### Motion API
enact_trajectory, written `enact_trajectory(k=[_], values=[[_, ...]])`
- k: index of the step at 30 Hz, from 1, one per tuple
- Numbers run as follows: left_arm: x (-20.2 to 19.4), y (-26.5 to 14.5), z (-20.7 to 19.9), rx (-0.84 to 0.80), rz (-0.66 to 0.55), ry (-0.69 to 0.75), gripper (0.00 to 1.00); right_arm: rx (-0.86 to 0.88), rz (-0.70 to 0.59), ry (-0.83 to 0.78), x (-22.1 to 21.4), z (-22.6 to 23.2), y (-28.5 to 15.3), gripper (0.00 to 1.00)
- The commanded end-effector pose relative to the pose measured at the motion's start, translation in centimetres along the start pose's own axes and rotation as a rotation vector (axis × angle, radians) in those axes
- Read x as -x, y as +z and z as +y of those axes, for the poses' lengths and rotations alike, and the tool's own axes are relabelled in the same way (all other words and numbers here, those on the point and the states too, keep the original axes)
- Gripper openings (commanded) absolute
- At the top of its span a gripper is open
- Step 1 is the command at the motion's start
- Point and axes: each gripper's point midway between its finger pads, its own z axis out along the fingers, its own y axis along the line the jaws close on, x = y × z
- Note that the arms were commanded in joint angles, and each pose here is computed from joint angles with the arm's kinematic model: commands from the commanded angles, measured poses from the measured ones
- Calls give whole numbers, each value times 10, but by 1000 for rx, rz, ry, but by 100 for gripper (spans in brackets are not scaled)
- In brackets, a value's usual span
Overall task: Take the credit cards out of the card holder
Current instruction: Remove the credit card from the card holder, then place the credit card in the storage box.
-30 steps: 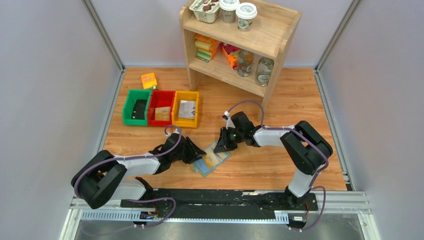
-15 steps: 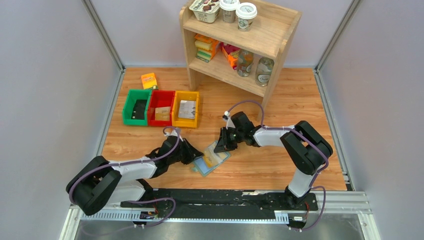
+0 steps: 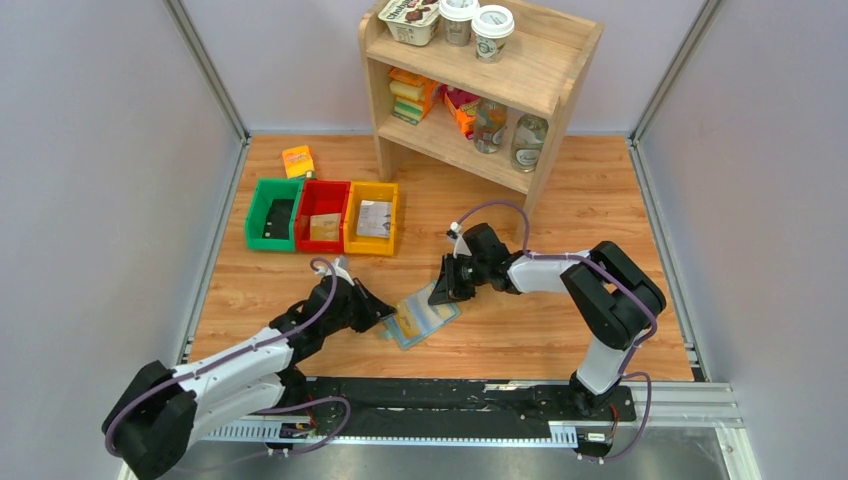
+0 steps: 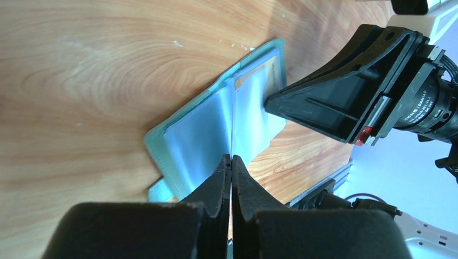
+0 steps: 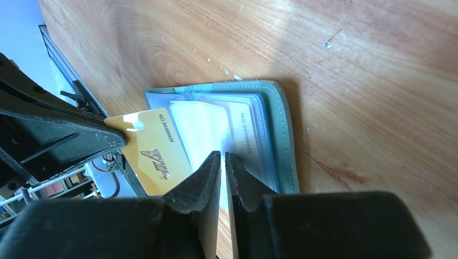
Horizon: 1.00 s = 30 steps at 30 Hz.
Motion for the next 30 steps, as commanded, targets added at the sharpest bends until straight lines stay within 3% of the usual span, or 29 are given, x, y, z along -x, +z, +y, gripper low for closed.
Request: enact_trajectory(k=[1, 13, 22, 30], values=[[-3, -15, 31, 123, -6, -8, 0, -89, 6, 36, -10, -27, 0, 17], [80, -65, -2, 110, -283, 83, 0, 45, -102, -75, 22, 33, -34, 25], [174, -98, -40, 39, -548, 82, 0, 21, -263, -145, 42, 53, -92, 57], [253, -107, -26, 83, -776, -27, 0, -23, -408, -140, 47, 36, -141, 70]])
